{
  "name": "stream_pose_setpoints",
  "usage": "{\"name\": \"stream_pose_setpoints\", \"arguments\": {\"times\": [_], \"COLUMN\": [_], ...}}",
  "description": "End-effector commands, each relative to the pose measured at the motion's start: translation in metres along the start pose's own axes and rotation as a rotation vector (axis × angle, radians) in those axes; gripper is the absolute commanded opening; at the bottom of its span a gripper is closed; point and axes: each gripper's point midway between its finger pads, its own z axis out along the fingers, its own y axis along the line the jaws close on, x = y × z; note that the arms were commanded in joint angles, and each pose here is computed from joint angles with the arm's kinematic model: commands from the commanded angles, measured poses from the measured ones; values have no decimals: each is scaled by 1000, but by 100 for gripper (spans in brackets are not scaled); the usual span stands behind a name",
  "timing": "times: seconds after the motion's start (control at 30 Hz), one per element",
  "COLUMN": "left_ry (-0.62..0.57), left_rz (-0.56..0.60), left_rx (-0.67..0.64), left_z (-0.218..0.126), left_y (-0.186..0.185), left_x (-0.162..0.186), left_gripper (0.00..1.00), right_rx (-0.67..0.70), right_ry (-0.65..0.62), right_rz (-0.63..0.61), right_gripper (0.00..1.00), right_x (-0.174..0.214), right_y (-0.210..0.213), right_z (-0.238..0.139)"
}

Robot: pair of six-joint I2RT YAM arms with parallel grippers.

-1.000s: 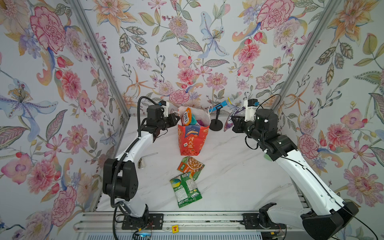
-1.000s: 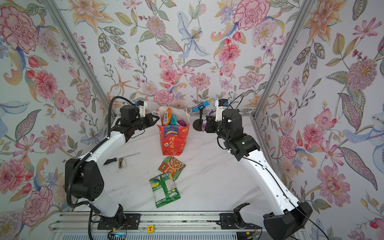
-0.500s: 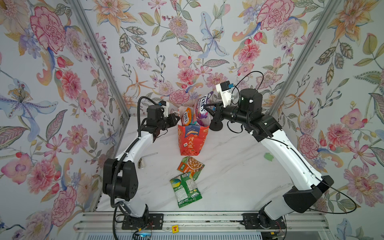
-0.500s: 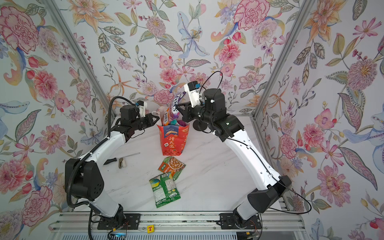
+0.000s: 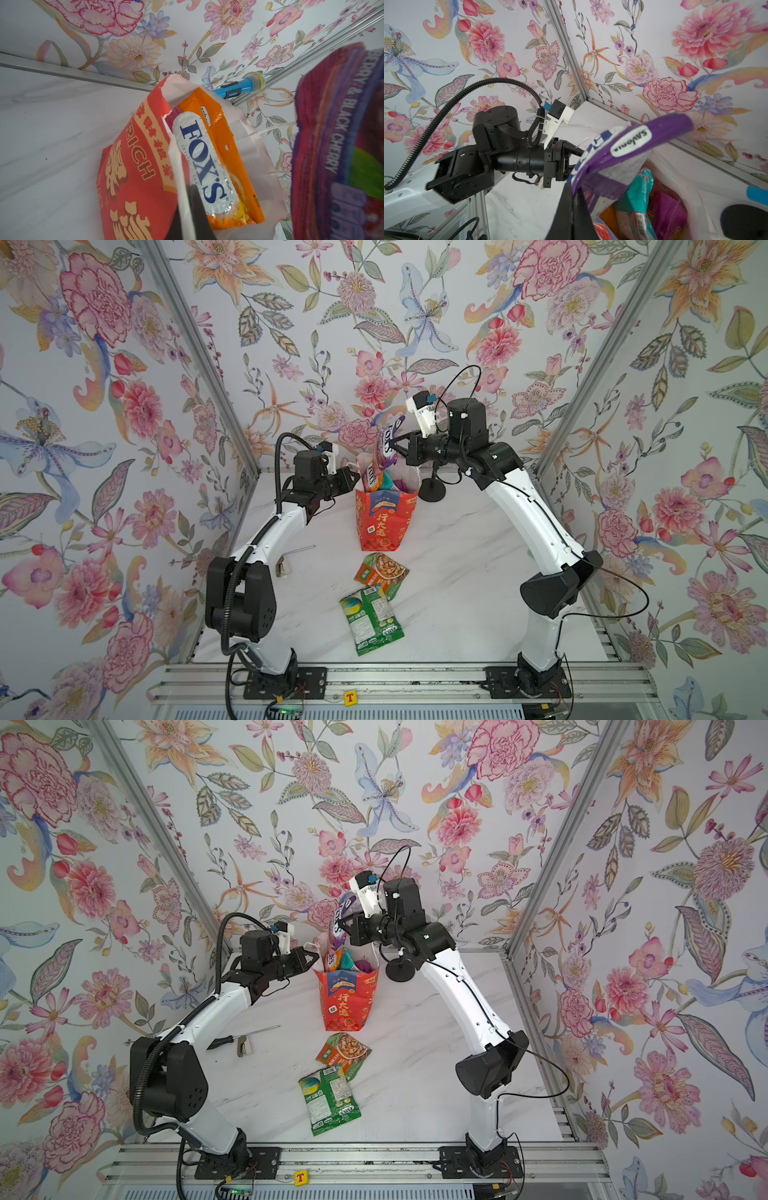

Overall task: Place the snacks into the paper bag
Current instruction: 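Carry the purple packet over the bag opening with the right gripper, then lower the purple FOX'S packet into the bag with the right gripper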

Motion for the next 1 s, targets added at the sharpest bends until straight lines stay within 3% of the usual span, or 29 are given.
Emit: {"name": "stream_pose_setpoints", "arguments": {"times": [0.0,0.5,0.97], "left_ry": [12,0,-2], "left_rz": [-3,4,4], "left_rx": [-29,-49,-58], "left_z": [-1,-6,-8], "left_y": [8,10,12], "left_x": [0,-7,-8], "left_gripper": [0,0,0], "right_rx": [-22,-188,-205], "right_ry": [-24,-32,73], "right_rz": [-24,-104,-31], "right_gripper": [0,0,0], "right_x": [-13,-19,23], "right_y": [-3,27,-15], "right_z": [-6,16,57]}}
